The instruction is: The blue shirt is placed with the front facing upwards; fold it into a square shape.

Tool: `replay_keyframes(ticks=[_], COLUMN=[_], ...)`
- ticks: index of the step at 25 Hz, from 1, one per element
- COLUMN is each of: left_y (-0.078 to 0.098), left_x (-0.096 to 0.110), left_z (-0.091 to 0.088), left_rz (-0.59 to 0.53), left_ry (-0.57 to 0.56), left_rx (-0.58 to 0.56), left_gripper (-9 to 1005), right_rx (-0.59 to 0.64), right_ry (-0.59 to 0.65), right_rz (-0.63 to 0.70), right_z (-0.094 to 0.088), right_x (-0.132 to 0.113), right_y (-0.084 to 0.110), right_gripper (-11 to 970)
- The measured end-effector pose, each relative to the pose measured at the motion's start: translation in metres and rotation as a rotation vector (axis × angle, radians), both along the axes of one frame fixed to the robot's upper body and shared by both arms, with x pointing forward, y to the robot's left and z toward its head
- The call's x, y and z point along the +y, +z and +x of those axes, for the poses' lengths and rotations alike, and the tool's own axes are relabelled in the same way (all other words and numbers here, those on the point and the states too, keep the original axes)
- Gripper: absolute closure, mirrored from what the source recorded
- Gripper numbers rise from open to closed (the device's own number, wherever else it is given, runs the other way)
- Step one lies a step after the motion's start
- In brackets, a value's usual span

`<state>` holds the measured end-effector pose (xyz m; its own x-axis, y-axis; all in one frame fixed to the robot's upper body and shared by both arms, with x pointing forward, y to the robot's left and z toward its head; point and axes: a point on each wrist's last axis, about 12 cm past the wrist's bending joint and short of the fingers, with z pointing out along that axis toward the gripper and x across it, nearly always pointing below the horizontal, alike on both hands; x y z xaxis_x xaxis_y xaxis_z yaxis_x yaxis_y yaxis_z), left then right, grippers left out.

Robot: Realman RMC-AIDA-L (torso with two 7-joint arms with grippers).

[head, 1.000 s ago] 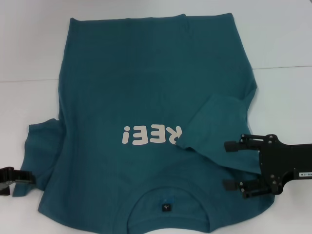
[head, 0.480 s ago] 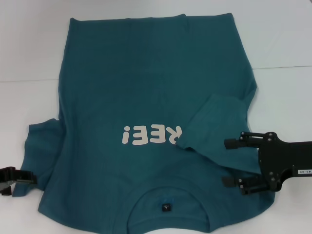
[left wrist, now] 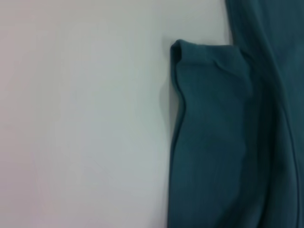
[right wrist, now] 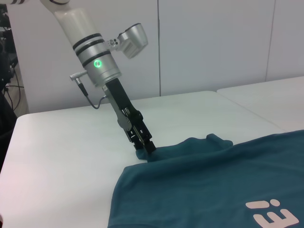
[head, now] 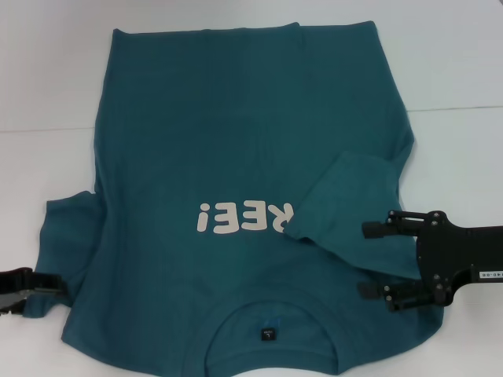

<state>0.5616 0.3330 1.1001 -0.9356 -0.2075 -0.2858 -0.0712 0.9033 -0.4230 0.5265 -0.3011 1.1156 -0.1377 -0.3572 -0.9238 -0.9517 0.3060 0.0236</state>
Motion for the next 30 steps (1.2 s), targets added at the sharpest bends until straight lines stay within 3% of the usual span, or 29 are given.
replay_keyframes(ticks=[24, 30], left_y=[0.0014, 0.0027], left_x=[-0.0009, -0.0004], left_z=[0.0005, 0.0003], left_rz=[-0.041, -0.034], left_ry=[-0.002, -0.011], left_rx=[-0.014, -0.004], left_gripper=[216, 216], right_rx=[0.002, 0.003], right_ry=[0.002, 0.005], right_rz=[0.003, 0.005], right_z=[-0.0014, -0.0012], right_x=[0.0003, 0.0011], right_y=[-0.0006, -0.0004], right_gripper=[35, 78])
